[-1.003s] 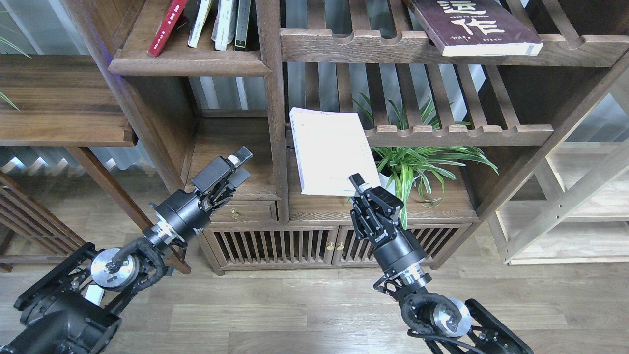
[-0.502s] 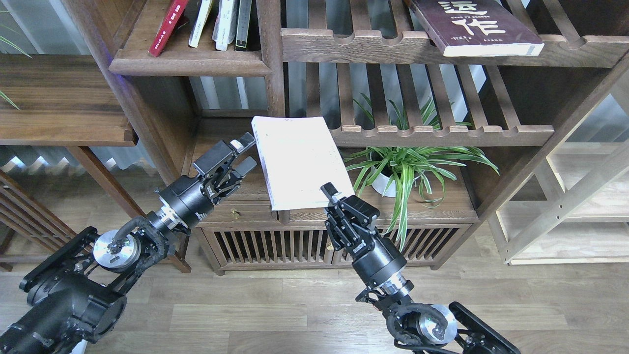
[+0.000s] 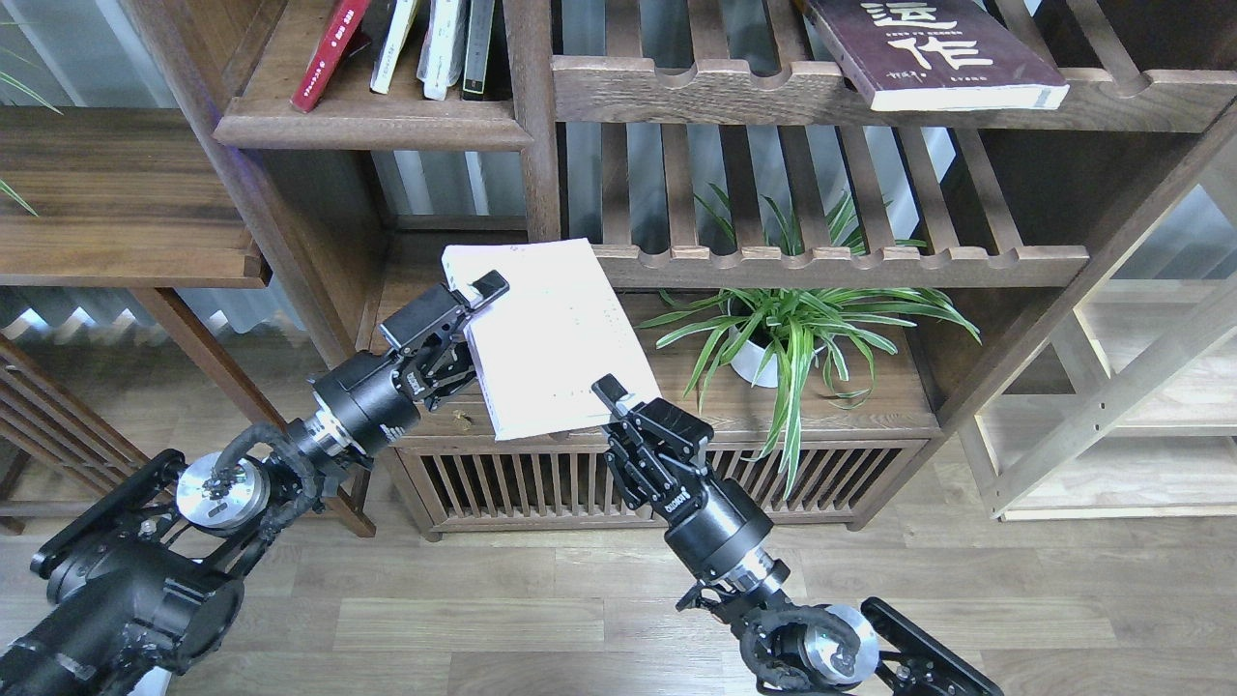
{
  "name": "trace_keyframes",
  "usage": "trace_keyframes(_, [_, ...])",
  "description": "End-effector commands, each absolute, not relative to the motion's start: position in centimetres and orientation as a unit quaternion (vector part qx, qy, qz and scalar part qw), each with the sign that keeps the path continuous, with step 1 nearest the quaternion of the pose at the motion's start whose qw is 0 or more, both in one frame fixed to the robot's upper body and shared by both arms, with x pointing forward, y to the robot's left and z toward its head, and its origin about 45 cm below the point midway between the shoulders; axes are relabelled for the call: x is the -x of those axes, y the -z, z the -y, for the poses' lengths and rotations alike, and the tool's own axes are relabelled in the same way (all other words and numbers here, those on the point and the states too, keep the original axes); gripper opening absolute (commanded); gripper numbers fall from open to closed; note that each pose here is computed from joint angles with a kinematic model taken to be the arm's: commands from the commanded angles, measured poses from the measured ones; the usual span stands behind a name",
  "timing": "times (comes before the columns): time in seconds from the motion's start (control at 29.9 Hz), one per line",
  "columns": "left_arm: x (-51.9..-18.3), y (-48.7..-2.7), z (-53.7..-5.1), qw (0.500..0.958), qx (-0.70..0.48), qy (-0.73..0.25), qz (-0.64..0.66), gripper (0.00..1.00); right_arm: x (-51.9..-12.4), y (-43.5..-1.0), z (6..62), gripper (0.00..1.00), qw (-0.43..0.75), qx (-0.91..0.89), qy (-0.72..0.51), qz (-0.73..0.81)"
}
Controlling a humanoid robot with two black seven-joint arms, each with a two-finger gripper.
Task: Organize books on shelf
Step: 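Pass the white book from the right gripper to the left gripper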
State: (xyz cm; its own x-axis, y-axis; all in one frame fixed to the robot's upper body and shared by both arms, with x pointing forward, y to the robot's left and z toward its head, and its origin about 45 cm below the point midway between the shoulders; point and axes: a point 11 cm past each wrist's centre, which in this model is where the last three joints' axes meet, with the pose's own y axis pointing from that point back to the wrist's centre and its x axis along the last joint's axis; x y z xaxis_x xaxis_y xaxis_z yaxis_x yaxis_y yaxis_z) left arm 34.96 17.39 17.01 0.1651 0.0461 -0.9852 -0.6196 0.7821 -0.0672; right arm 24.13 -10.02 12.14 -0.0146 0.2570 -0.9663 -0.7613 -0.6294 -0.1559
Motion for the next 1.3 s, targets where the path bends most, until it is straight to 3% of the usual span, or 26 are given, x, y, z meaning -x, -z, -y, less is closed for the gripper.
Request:
trace_keyframes(0.0, [-34.9,-16.7,-18.0,0.727,0.228,-0.236,-0.603,0.88,-24.1,-12.1,10.0,0.03,0.369,0.597,-0.681,-0.209])
trace_keyframes(0.1, [-34.8,-16.6,-18.1,0.729,0.224,-0.239,-0.602,0.84,-24.0,-12.1,9.9,0.03,0.368,0.597,-0.682,-0.208])
trace_keyframes(0.23, [-34.6,-16.5,-18.1,0.729,0.222,-0.238,-0.603,0.71,-24.1,-12.1,9.8,0.04,0.365,0.6,-0.682,-0.204])
trace_keyframes(0.5, [-34.5,-16.7,-17.8,0.729,0.224,-0.234,-0.603,0.69,-24.1,-12.2,9.7,0.04,0.361,0.603,-0.682,-0.2])
trace_keyframes(0.7, [-34.4,-16.6,-17.8,0.729,0.223,-0.233,-0.604,0.59,-24.1,-12.3,9.7,0.04,0.36,0.604,-0.682,-0.199])
trace_keyframes(0.97, [-34.0,-16.5,-17.6,0.727,0.224,-0.229,-0.607,0.58,-24.1,-12.3,9.7,0.04,0.36,0.605,-0.682,-0.198])
trace_keyframes(1.27, [-33.6,-16.5,-17.4,0.727,0.225,-0.225,-0.609,0.45,-24.1,-12.2,9.7,0.04,0.36,0.604,-0.682,-0.199])
